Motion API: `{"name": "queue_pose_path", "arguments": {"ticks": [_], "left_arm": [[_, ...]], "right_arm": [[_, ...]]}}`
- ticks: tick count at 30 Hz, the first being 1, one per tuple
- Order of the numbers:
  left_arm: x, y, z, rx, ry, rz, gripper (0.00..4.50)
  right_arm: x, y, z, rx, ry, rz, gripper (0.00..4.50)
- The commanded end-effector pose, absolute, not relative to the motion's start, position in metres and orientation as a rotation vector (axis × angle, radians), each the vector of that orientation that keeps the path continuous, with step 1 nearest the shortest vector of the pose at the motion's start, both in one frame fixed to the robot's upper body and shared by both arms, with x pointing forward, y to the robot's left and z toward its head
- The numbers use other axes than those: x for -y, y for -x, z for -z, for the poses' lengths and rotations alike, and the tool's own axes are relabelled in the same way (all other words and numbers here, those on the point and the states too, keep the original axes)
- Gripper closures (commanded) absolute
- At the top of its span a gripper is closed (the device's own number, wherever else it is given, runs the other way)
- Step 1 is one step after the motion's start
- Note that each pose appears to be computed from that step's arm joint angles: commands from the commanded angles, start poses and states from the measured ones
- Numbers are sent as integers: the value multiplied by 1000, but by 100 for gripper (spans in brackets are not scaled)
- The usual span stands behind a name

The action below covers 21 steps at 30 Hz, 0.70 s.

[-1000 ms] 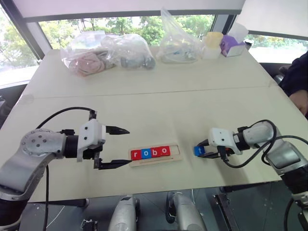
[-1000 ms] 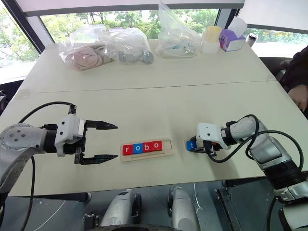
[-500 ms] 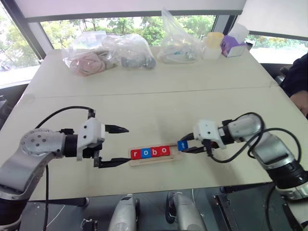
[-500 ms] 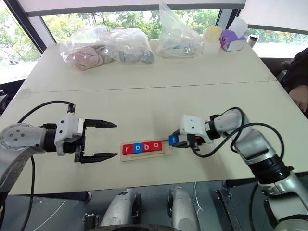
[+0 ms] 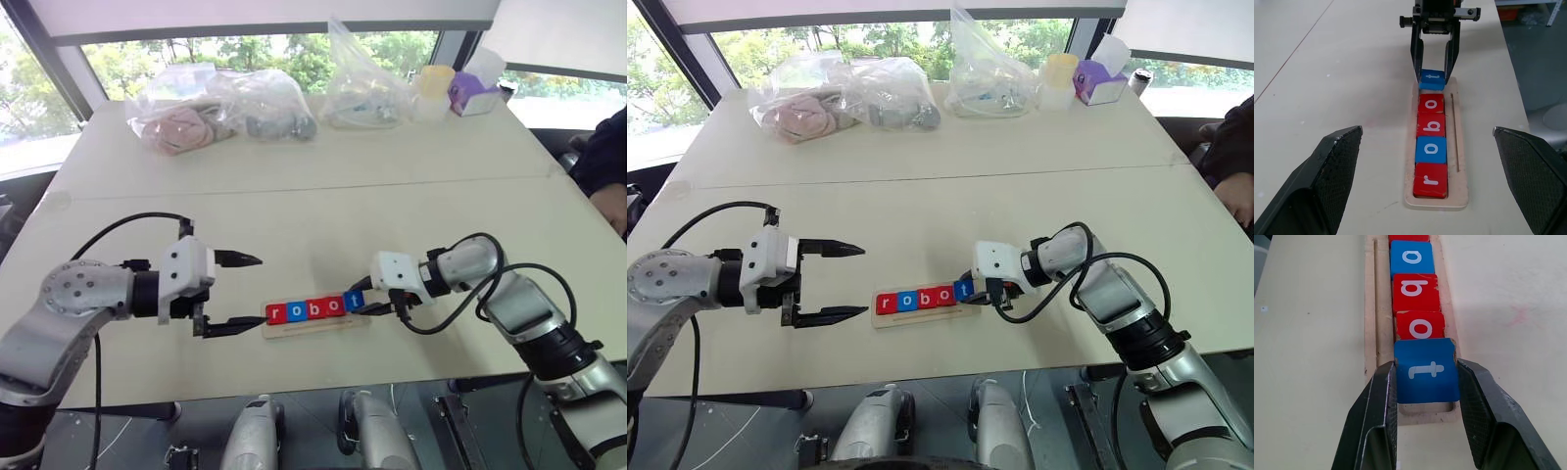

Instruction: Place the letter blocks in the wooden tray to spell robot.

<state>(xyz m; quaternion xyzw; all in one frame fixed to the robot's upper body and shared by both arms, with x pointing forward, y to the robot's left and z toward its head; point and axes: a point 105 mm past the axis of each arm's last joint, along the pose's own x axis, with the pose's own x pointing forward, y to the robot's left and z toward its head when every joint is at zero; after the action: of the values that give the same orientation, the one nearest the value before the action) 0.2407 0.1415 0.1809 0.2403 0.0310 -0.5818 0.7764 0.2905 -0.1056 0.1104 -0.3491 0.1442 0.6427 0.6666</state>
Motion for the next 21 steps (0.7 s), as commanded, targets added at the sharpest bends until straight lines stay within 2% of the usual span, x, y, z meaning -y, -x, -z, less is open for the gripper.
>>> {"name": "queue_pose_path", "arguments": {"ticks": [1,19,21], "left_arm": [[-136,-238,-188,-32,-531,1268,0],[-129,-242,-194,-9,-533,1263,0],[-129,-242,-194,-8,-532,1263,0]], "right_arm": [[105,-292,-118,-290,812,-1449,335],[109,-295,-113,-312,825,-1438,335],[109,-295,-115,-310,823,-1437,232]]}}
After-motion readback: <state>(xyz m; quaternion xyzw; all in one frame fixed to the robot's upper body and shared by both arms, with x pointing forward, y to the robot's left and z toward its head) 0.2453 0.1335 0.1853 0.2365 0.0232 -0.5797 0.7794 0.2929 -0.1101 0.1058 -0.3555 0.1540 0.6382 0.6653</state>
